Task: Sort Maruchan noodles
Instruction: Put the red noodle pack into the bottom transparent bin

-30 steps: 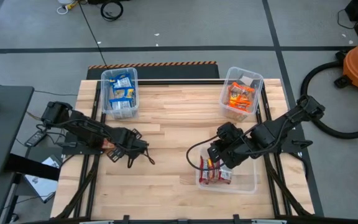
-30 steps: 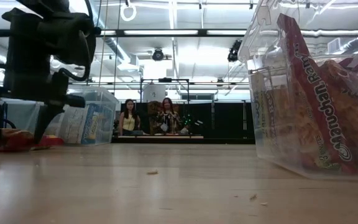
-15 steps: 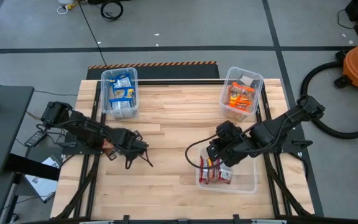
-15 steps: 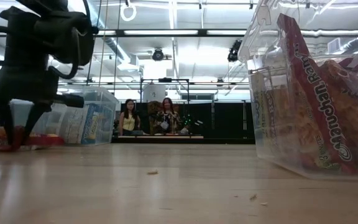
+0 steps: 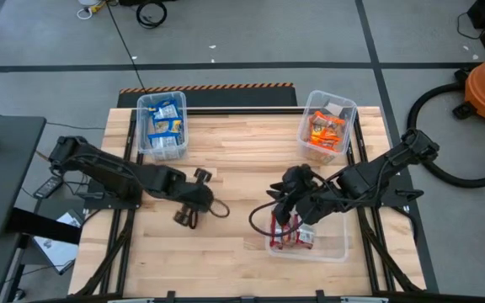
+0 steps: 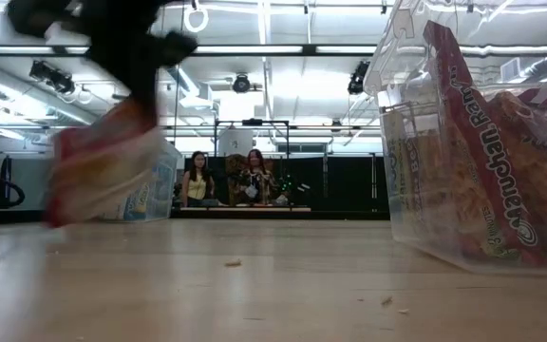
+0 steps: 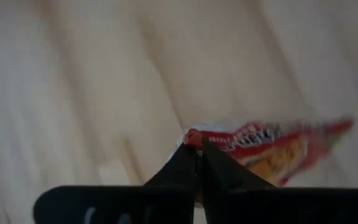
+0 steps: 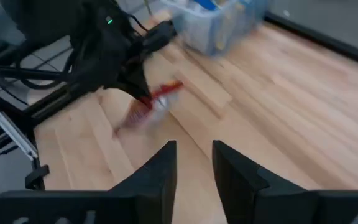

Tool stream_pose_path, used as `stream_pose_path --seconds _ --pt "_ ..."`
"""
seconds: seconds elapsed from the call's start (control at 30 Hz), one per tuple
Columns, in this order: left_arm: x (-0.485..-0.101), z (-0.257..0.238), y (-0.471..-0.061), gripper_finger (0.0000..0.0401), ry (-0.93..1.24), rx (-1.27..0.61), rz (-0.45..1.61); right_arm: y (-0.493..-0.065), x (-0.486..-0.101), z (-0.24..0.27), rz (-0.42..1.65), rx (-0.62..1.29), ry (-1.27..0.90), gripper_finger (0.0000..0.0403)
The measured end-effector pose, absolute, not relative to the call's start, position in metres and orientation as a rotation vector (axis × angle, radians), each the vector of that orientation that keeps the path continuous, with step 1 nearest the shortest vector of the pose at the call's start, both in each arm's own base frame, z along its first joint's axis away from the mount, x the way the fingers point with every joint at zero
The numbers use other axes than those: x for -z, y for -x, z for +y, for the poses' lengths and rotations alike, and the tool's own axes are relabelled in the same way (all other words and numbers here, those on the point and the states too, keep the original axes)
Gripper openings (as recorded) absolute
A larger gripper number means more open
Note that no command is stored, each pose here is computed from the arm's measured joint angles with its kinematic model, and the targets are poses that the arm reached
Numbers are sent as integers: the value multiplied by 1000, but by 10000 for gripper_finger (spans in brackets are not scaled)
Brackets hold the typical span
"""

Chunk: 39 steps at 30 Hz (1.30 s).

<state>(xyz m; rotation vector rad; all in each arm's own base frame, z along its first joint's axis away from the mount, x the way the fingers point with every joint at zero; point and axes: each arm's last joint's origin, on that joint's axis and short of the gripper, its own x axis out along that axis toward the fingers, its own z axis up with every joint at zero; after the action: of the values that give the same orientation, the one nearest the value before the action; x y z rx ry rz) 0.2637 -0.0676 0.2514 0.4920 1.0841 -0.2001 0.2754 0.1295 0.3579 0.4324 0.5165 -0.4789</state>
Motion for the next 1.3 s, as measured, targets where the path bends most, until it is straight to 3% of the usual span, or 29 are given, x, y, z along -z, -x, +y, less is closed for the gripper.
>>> stream_pose_path --seconds 0.23,0.43,0.57,0.73,1.03,1.3 --pt "-294 -61 -271 9 -131 -252 701 -314 -342 151 450 357 -319 157" --pt "-298 -52 -271 9 181 -467 589 -346 -311 161 451 341 -228 204" --pt "-300 -45 -274 9 277 -520 537 -356 -301 165 452 343 -87 233" --pt "-309 -25 -274 9 384 -593 456 -353 -300 159 404 514 -45 241" --pt "-342 -13 -275 10 523 -505 195 -354 -285 142 408 691 -143 229" --pt "-354 -11 -274 10 559 -474 95 -364 -281 123 364 772 -286 228"
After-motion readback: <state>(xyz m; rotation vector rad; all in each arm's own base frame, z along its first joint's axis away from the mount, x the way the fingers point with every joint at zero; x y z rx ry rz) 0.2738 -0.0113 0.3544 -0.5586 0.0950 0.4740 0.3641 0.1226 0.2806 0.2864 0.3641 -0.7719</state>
